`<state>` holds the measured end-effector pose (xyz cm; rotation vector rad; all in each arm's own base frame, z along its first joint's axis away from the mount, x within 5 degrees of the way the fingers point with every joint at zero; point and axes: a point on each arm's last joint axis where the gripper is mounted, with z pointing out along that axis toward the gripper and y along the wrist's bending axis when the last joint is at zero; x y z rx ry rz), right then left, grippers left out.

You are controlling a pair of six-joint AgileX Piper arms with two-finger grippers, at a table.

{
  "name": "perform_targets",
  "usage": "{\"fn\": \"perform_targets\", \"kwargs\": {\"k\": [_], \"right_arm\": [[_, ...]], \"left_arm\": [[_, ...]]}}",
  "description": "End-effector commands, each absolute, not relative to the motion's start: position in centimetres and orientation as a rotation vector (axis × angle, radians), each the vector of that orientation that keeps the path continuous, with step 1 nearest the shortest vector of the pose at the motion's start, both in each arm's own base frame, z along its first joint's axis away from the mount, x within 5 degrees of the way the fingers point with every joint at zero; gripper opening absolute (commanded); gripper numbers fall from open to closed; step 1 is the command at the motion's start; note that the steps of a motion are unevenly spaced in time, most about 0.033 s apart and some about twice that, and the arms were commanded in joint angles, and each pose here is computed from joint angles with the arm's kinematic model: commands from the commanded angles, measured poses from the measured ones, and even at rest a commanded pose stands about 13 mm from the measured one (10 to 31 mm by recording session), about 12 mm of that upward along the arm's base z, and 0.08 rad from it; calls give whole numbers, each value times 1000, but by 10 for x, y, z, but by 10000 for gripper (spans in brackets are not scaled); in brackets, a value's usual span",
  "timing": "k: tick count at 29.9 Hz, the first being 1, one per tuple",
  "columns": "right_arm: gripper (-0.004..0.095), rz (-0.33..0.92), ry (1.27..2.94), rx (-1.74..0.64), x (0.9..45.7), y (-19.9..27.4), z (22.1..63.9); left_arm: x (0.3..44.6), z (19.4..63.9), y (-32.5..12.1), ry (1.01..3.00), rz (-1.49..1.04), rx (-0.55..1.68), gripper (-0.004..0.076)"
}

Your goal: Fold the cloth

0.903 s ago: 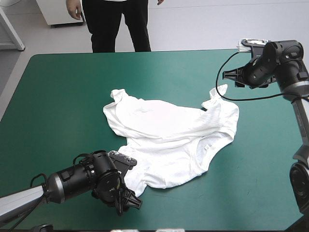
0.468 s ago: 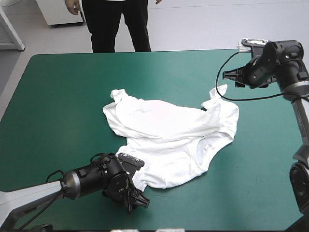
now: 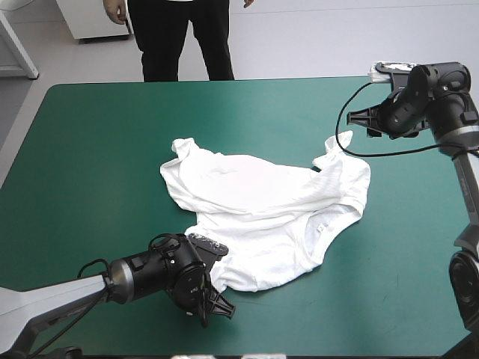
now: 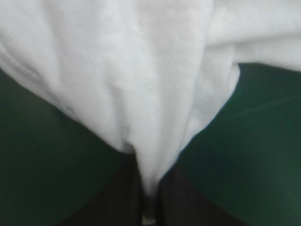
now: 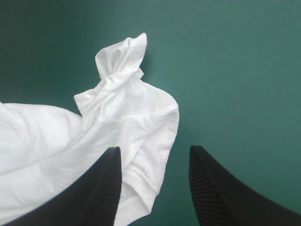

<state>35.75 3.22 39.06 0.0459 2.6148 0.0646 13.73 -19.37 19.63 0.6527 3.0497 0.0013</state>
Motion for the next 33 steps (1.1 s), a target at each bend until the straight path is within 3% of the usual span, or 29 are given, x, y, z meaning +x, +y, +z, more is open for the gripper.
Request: {"fn": "perform_targets", "kwargs": {"k": [1,6,11,26,33], "right_arm": [[428,37,2522,53,345,26,417],[442,30,2578,40,347,26,399],[517,55,2666,4,360,30,366],[519,41,2803,96,411,9,285],[519,143,2847,138,424,11,257]], "left_arm": [[140,181,-200,3028,-44,642,-10],[140,181,-200,3027,-43,643,-10],[140,181,-200,3028,-45,644,-10],[139,182,-202,3045,-66,650,-10],[138,182,-202,3048,-67,653,-10]]}}
